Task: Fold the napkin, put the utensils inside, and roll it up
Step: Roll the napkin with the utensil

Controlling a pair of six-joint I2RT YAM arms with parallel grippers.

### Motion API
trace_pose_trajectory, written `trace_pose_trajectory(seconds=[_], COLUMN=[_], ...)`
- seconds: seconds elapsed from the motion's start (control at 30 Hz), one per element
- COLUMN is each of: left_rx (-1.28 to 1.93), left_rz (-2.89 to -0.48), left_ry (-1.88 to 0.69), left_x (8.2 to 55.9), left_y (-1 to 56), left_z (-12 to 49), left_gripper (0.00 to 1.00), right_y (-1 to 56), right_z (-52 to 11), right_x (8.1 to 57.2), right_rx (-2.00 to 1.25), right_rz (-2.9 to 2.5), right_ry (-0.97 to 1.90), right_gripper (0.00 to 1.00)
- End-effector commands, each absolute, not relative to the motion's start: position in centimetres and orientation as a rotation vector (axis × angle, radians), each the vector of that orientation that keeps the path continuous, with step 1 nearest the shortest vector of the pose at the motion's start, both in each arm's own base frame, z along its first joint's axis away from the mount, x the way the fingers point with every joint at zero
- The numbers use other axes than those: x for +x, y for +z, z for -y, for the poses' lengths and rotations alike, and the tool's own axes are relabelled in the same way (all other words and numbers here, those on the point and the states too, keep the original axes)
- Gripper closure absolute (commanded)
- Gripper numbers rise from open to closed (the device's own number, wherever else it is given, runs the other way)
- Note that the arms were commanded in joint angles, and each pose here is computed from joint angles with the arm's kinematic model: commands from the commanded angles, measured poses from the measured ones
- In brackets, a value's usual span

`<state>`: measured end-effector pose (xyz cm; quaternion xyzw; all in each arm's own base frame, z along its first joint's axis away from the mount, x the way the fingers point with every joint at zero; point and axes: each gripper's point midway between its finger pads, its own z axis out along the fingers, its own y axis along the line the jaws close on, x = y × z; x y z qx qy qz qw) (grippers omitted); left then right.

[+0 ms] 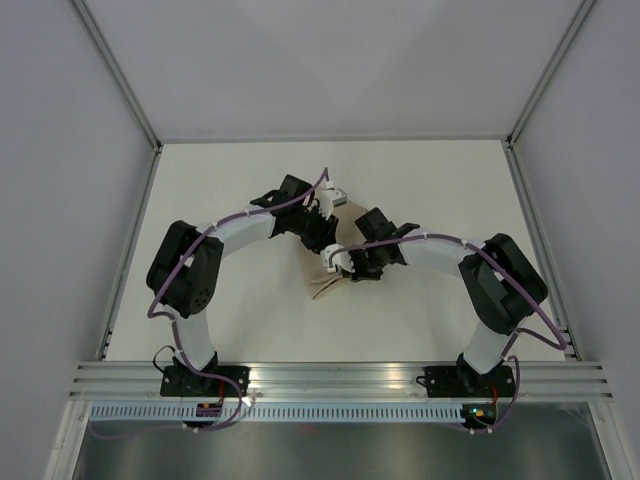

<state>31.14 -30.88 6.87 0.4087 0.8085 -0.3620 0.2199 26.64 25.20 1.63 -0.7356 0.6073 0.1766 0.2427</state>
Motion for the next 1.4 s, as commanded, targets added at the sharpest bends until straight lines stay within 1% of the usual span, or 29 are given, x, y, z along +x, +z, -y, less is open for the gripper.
trace_pose_trajectory(seconds=[0.0,0.07,0.13,0.2,0.23,0.27,0.3,0.33,0.4,0.43,0.47,0.53,0.6,0.7,0.73,0.77,1.03,1.17,1.2,1.27,1.3,1.37], left_rx=[0.897,0.801,0.69,0.593,0.548,0.506,0.463,0.433,0.394,0.397,0.408,0.442,0.483,0.592,0.64,0.669,0.876,1.03,1.081,1.152,1.202,1.258], left_rz=[-2.126,-2.109,-2.043,-2.015,-1.962,-1.965,-1.919,-1.883,-1.798,-1.785,-1.752,-1.702,-1.643,-1.563,-1.54,-1.533,-1.443,-1.415,-1.431,-1.411,-1.425,-1.406], left_ry=[-0.9,-0.863,-0.83,-0.782,-0.764,-0.74,-0.74,-0.743,-0.74,-0.73,-0.674,-0.62,-0.537,-0.407,-0.406,-0.347,-0.189,-0.117,-0.094,-0.073,-0.056,-0.049], left_x=[35.1,35.6,36.9,37.1,37.7,37.5,37.3,37.0,36.5,35.8,35.8,34.4,34.1,32.4,31.2,31.1,28.0,26.6,26.6,25.9,25.8,25.2], left_y=[11.2,12.2,14.0,15.1,16.3,15.8,17.5,17.7,20.1,19.8,20.3,20.7,21.4,21.8,21.8,21.5,20.5,18.6,16.9,15.9,14.1,13.0], left_z=[30.0,28.6,28.1,26.9,26.7,25.9,25.5,25.2,24.6,24.5,24.0,23.8,23.4,24.0,25.0,24.9,27.6,30.1,30.7,32.0,32.5,33.6], left_gripper=[0.6,0.61,0.6,0.6,0.6,0.6,0.6,0.59,0.59,0.59,0.59,0.58,0.58,0.56,0.56,0.56,0.53,0.52,0.52,0.52,0.52,0.51], right_y=[1.6,1.7,2.0,2.3,2.3,2.3,2.5,2.5,2.3,2.3,2.0,1.9,1.4,1.0,0.9,0.6,-0.1,-0.5,-0.4,-0.7,-0.8,-1.1], right_z=[-24.7,-24.4,-24.4,-24.6,-24.2,-24.3,-24.4,-24.0,-24.1,-23.9,-24.1,-23.9,-24.2,-24.4,-24.3,-24.5,-24.7,-24.8,-24.8,-24.7,-24.7,-24.6], right_x=[25.5,25.1,25.0,25.6,25.0,25.7,25.7,25.2,25.8,25.2,25.9,25.6,26.1,26.5,26.4,26.9,27.6,27.8,27.7,27.8,27.9,27.9], right_rx=[-2.008,-2.015,-2.001,-1.983,-1.991,-1.978,-1.975,-1.981,-1.985,-1.983,-1.977,-1.976,-1.968,-1.956,-1.954,-1.95,-1.923,-1.912,-1.909,-1.902,-1.895,-1.896], right_rz=[-1.751,-1.777,-1.808,-1.816,-1.846,-1.859,-1.857,-1.894,-1.907,-1.94,-1.952,-1.989,-2.016,-2.06,-2.082,-2.095,-2.186,-2.227,-2.24,-2.254,-2.266,-2.276], right_ry=[0.64,0.694,0.776,0.84,0.884,0.906,0.944,0.985,1.032,1.086,1.104,1.164,1.194,1.239,1.257,1.26,1.332,1.373,1.386,1.393,1.392,1.393], right_gripper=[0.97,0.98,0.98,0.98,0.98,0.98,0.98,0.98,0.98,0.98,0.98,0.98,0.98,0.98,0.98,0.97,0.98,0.97,0.97,0.98,0.98,0.97])
